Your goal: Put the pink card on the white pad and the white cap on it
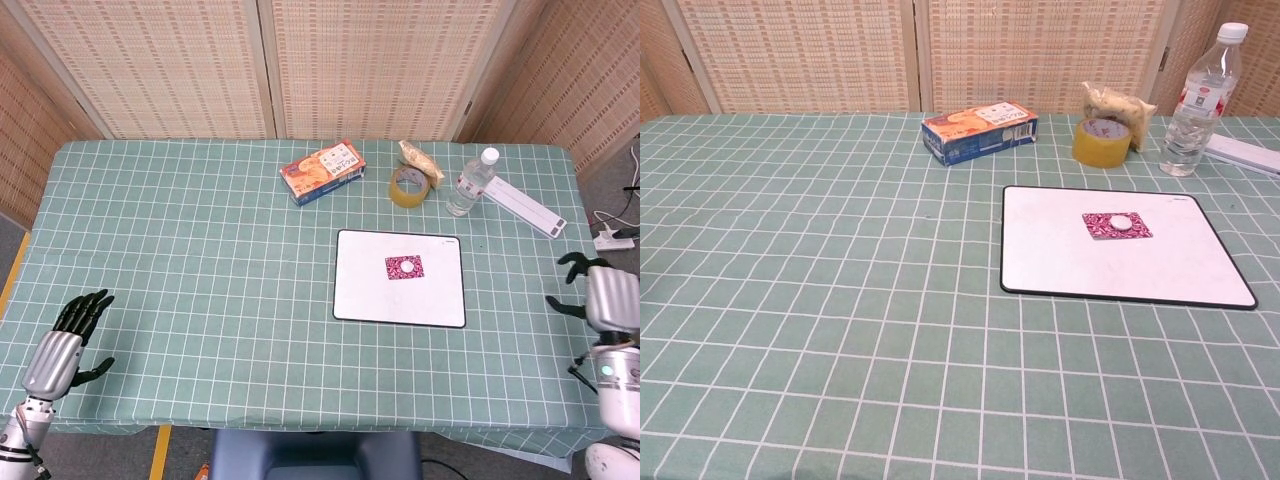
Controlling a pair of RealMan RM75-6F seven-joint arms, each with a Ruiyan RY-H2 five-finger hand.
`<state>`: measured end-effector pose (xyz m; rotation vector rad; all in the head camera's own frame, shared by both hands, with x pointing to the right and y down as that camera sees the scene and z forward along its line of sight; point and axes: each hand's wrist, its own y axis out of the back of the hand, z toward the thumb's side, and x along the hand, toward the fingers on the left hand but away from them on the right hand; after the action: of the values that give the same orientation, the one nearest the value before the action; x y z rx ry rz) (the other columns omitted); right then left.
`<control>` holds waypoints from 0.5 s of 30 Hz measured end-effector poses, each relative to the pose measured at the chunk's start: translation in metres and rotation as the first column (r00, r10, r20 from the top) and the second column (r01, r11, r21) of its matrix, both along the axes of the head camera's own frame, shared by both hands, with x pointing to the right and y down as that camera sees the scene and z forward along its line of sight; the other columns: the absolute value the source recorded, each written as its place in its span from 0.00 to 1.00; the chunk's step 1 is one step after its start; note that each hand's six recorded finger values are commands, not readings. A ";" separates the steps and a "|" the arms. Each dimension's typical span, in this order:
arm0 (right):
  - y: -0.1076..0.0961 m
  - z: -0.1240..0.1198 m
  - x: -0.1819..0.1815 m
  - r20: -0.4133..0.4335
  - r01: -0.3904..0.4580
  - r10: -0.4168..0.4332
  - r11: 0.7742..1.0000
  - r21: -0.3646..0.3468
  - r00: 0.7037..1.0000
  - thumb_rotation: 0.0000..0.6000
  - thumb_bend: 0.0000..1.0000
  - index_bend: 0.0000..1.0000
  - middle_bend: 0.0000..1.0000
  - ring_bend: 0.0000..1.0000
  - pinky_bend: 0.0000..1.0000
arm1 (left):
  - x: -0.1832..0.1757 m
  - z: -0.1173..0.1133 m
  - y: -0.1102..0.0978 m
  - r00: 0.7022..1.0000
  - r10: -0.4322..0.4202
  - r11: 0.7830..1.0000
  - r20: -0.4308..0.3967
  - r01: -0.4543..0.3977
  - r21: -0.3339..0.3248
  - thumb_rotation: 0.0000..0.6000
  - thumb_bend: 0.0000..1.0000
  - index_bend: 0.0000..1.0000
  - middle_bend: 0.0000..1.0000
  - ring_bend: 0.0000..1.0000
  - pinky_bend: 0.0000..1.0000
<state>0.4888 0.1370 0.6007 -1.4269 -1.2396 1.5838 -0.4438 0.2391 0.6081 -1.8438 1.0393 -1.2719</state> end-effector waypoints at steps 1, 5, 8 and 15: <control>0.003 -0.003 0.012 0.002 -0.014 0.014 1.000 0.027 1.000 1.00 0.00 0.35 0.32 0.13 0.44 | 0.002 0.001 0.000 1.000 0.004 1.000 0.004 -0.004 0.000 1.00 0.17 0.00 0.00 0.00 0.00; 0.016 -0.015 0.057 -0.042 -0.033 0.038 0.994 0.108 0.998 0.90 0.00 0.31 0.28 0.08 0.35 | 0.006 0.005 -0.001 1.000 0.016 1.000 0.015 -0.016 -0.007 1.00 0.17 0.00 0.00 0.00 0.00; 0.026 -0.017 0.081 -0.063 -0.039 0.047 0.992 0.124 0.997 0.90 0.00 0.31 0.27 0.07 0.34 | 0.007 0.007 -0.001 1.000 0.021 1.000 0.022 -0.021 -0.009 1.00 0.17 0.00 0.00 0.00 0.00; 0.042 0.001 0.085 -0.028 -0.036 0.038 0.996 0.081 0.999 0.89 0.00 0.33 0.27 0.06 0.34 | 0.000 0.006 -0.005 1.000 -0.002 1.000 0.027 0.003 -0.007 1.00 0.17 0.00 0.00 0.00 0.00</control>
<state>0.5738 0.1785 0.6014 -1.3333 -1.3046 1.5559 -0.4437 0.2346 0.6144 -1.8262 1.0245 -1.2993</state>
